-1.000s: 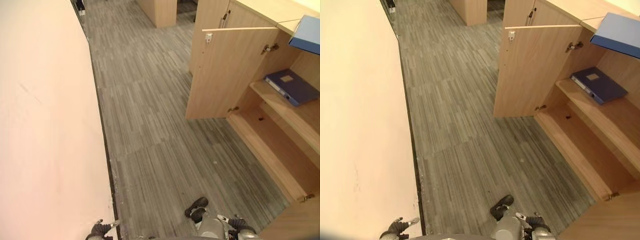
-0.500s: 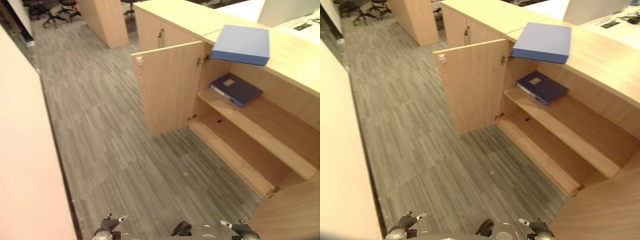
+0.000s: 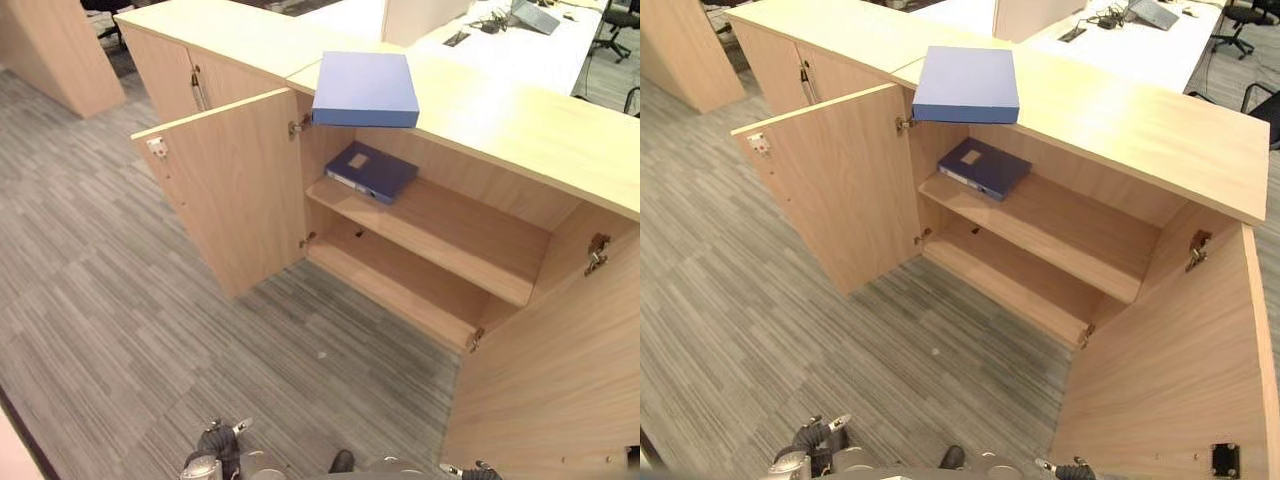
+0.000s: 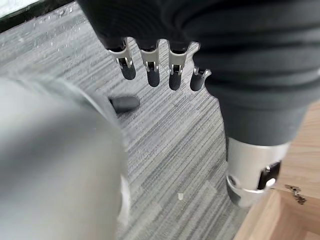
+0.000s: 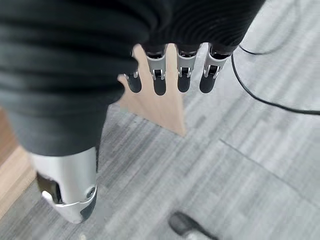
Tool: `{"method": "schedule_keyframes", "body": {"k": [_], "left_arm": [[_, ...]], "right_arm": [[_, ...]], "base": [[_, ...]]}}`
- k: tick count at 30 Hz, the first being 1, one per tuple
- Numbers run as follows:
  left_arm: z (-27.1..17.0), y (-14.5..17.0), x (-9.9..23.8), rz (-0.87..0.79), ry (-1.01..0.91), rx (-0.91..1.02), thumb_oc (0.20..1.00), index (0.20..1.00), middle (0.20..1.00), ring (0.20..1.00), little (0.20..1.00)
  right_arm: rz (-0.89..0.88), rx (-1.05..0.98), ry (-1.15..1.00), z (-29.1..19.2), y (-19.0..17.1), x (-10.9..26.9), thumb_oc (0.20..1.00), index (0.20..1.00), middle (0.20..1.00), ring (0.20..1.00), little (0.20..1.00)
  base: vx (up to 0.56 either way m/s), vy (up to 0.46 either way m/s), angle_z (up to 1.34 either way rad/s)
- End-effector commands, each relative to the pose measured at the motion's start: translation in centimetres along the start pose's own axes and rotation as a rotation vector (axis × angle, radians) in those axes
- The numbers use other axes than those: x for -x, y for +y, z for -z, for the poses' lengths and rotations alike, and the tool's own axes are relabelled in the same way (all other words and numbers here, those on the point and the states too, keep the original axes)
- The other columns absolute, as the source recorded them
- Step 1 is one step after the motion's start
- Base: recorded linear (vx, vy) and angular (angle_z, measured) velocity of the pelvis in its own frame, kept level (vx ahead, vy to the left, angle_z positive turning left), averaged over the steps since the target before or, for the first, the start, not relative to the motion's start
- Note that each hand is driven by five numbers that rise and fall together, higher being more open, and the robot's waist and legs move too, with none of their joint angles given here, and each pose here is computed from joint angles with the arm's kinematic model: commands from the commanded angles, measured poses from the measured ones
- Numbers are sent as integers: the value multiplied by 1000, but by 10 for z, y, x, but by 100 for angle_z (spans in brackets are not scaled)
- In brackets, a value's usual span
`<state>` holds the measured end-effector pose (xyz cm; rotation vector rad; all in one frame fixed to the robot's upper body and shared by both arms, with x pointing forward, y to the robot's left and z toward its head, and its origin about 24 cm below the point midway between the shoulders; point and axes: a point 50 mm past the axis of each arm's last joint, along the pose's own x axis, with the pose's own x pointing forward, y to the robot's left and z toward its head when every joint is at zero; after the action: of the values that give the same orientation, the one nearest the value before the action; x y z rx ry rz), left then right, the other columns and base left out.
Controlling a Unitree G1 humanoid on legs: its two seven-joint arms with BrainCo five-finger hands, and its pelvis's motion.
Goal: Put the empty folder in the office cabinet
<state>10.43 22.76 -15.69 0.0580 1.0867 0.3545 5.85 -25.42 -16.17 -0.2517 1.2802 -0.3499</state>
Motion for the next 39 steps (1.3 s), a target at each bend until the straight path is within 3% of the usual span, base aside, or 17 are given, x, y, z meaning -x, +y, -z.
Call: {"method": "schedule_keyframes", "body": {"k": [1, 17, 22, 28, 39], "left_arm": [[-8, 9, -2, -4, -37, -33, 1000, 1000, 1000, 1000, 1000], [-27, 9, -3, 52, -106, -143, 1000, 1000, 1000, 1000, 1000], [-43, 2, -2, 80, -170, -131, 1000, 1000, 1000, 1000, 1000], [-80, -25, 12, 256, -380, -213, 1000, 1000, 1000, 1000, 1000], [-125, -28, 44, 361, -637, -255, 1000, 1000, 1000, 1000, 1000]], "right_arm": [[1, -53, -42, -21, -3, -3, 1000, 1000, 1000, 1000, 1000], [-45, -29, -55, -26, 11, -1, 1000, 1000, 1000, 1000, 1000], [-65, -9, -92, -39, 15, -1, 1000, 1000, 1000, 1000, 1000], [-56, 21, -90, -37, 10, -2, 1000, 1000, 1000, 1000, 1000], [-40, 77, -137, -47, 1, -3, 1000, 1000, 1000, 1000, 1000]], "base": [[147, 282, -33], [170, 324, -35], [24, -43, -38], [27, -115, 0], [15, -133, -35]]}}
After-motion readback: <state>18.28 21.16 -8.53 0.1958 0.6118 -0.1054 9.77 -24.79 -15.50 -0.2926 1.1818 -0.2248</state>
